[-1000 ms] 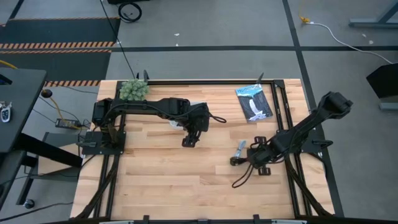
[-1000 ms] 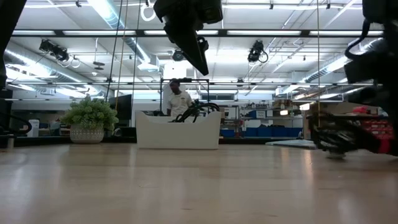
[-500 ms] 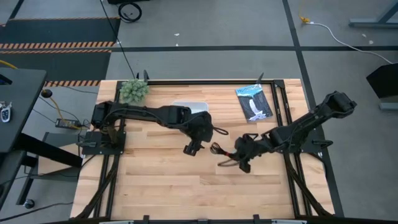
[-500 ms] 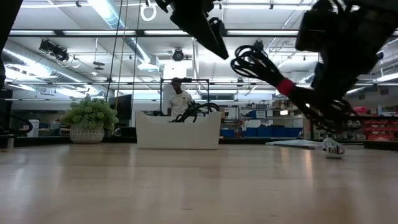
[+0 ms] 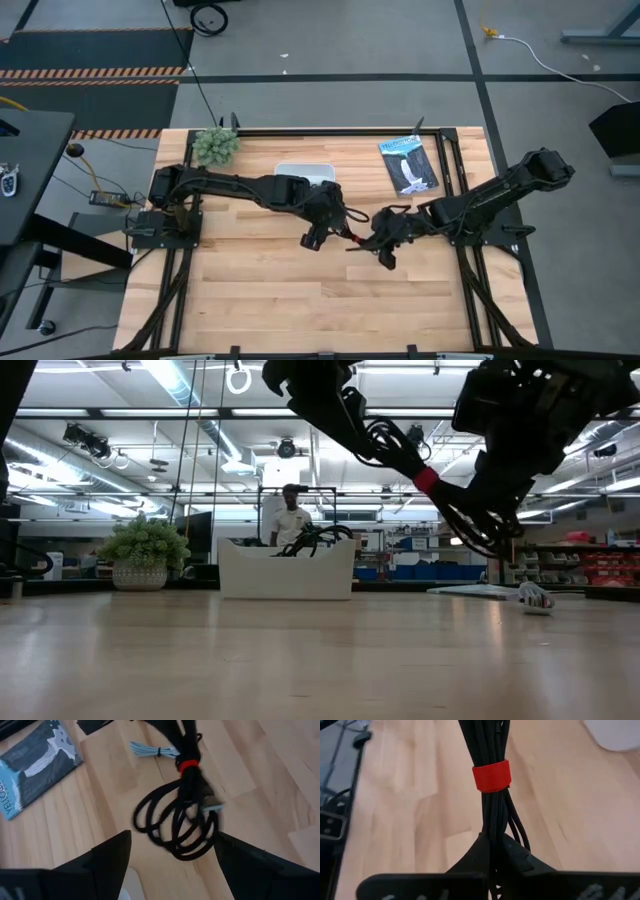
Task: Pick and place USB-C Cables
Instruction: Put the black charger cable into the white bin
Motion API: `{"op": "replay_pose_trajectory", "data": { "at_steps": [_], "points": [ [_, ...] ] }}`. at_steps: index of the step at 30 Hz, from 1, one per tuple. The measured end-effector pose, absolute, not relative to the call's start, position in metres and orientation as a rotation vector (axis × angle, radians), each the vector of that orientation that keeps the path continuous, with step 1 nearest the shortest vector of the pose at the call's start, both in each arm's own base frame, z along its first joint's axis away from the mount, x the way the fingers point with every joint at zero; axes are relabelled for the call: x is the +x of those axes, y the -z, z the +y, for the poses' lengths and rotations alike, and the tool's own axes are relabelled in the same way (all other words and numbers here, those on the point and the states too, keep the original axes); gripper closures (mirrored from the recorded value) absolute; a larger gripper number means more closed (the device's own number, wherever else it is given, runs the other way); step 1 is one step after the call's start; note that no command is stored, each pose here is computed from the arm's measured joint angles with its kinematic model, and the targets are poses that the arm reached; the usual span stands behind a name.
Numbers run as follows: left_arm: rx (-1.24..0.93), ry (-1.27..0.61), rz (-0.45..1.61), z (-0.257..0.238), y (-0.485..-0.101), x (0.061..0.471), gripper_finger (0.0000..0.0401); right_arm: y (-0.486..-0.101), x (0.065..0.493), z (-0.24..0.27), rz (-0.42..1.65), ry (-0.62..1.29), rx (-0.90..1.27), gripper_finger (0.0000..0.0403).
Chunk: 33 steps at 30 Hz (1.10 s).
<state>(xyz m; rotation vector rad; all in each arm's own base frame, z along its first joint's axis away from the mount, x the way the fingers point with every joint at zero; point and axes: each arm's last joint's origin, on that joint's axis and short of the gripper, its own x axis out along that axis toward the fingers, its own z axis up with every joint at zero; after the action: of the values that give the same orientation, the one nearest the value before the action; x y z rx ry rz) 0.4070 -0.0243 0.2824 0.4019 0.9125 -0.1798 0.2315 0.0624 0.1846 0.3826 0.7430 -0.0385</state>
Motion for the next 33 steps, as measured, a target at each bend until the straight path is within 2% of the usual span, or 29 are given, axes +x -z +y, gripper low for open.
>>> {"op": "replay_pose_trajectory", "data": {
  "at_steps": [7, 12, 20, 26, 33],
  "points": [
    [0.407, 0.125, 0.983, -0.021, -0.279, 0.402, 0.0110, -0.186, 0.230, 0.073, 0.738, -0.029, 0.341, 0.0380],
    [0.381, 0.123, 1.014, -0.020, -0.277, 0.400, 0.0110, -0.196, 0.229, 0.079, 0.650, -0.061, 0.267, 0.0380],
    [0.287, 0.208, 0.896, -0.024, -0.283, 0.408, 0.0110, -0.204, 0.232, 0.070, 0.566, 0.012, 0.217, 0.0380],
    [0.283, 0.196, 0.829, -0.024, -0.286, 0.414, 0.0110, -0.191, 0.239, 0.062, 0.623, 0.052, 0.267, 0.0380],
    [0.365, 0.215, 0.805, -0.024, -0.283, 0.418, 0.0110, -0.181, 0.239, 0.047, 0.726, 0.108, 0.433, 0.0380]
  ]
}}
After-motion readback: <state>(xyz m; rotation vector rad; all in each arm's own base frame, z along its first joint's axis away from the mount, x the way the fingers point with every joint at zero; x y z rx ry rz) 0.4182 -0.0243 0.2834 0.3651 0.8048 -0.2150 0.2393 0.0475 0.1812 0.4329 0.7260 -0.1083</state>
